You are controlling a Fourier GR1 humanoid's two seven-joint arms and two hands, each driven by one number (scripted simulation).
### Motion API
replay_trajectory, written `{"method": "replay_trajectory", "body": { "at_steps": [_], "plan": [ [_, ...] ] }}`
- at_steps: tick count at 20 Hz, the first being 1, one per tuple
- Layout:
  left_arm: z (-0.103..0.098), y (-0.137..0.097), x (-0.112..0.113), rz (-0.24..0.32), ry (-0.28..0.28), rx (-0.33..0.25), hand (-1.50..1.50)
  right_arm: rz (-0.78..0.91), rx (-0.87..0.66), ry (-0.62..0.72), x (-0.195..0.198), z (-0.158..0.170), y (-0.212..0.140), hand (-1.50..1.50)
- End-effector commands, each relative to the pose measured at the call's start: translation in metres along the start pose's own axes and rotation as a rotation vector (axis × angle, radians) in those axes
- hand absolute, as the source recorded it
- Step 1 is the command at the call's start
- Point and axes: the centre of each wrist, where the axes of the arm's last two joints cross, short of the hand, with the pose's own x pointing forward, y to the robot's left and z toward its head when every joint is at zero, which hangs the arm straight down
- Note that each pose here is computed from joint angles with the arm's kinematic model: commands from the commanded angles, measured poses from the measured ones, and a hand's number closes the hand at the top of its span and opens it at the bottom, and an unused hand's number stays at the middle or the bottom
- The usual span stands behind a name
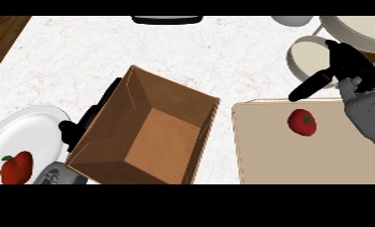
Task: Pick the tomato from the tray and place it in the tiered basket
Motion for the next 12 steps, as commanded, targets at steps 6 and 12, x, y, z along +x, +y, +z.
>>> {"method": "replay_trajectory", "body": {
  "at_steps": [6,12],
  "plan": [
    [-0.003,-0.001,0.0,-0.007,-0.026,0.007,0.0,0.08,0.067,0.358,-0.014,-0.022,0.034,-1.5],
    [-0.004,0.013,0.001,-0.013,-0.024,0.005,0.0,0.01,0.077,0.342,-0.019,-0.012,0.06,-1.5]
  ]
}}
